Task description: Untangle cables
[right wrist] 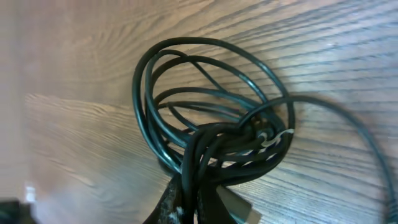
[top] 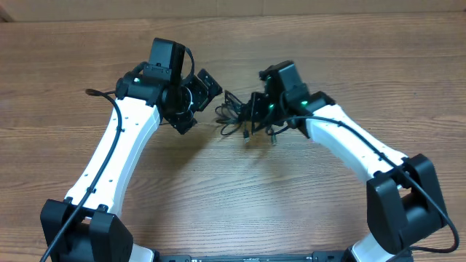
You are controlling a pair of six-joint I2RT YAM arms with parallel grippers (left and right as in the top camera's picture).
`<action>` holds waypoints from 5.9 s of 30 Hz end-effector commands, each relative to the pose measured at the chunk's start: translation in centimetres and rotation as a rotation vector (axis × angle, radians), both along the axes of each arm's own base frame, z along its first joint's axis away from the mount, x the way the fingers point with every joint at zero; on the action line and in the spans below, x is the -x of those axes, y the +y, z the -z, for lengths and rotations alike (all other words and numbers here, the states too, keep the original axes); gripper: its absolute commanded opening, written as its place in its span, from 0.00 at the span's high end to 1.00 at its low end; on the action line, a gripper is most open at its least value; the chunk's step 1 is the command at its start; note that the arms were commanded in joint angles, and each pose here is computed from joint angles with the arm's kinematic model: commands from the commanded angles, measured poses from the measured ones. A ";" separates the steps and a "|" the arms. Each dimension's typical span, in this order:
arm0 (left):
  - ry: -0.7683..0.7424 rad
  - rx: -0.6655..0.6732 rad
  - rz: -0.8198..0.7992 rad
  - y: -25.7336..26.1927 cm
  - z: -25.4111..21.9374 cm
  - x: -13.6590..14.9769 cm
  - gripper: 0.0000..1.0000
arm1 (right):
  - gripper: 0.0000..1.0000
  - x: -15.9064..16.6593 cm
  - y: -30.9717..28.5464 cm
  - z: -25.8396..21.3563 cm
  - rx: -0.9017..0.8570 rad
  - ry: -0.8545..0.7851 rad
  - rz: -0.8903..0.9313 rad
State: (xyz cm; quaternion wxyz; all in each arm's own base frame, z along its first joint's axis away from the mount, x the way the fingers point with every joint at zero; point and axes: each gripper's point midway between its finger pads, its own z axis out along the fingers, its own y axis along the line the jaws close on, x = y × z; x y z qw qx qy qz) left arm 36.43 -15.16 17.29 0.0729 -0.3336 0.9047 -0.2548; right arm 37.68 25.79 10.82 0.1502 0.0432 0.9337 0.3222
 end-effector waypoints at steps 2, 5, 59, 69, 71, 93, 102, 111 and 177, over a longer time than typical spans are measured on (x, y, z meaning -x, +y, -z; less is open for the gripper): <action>0.062 0.012 -0.001 -1.2 0.8 1.5 0.00 | 0.96 0.7 1.0 -0.7 -0.089 0.071 0.008; 0.232 0.054 -0.147 -2.2 3.6 3.0 0.01 | 0.96 0.8 1.0 -0.6 -0.086 0.076 0.008; 0.091 0.038 -0.503 3.1 5.1 -3.8 0.95 | 0.34 5.7 -3.1 0.4 -0.149 0.414 -0.013; 0.158 0.077 -0.533 1.7 5.3 -2.7 0.96 | 0.36 4.5 2.3 1.5 -0.033 0.332 0.244; 0.175 0.073 -0.523 1.4 5.4 -2.3 0.95 | 0.40 3.9 2.7 1.4 -0.045 0.322 0.301; -0.329 0.175 -0.004 0.2 -0.6 -8.7 0.96 | 0.96 7.5 0.1 4.0 0.162 0.330 0.064; -0.553 0.041 0.351 1.6 -1.2 -8.7 0.96 | 0.93 8.7 -5.6 5.1 0.310 0.357 -0.072; -0.668 0.027 0.763 -2.8 -0.6 -4.9 0.96 | 0.19 7.0 -7.4 4.8 0.254 0.343 -0.052; -0.854 0.068 1.225 -4.2 0.1 0.5 0.20 | 0.96 6.9 -2.5 -4.2 -0.416 -0.107 -0.622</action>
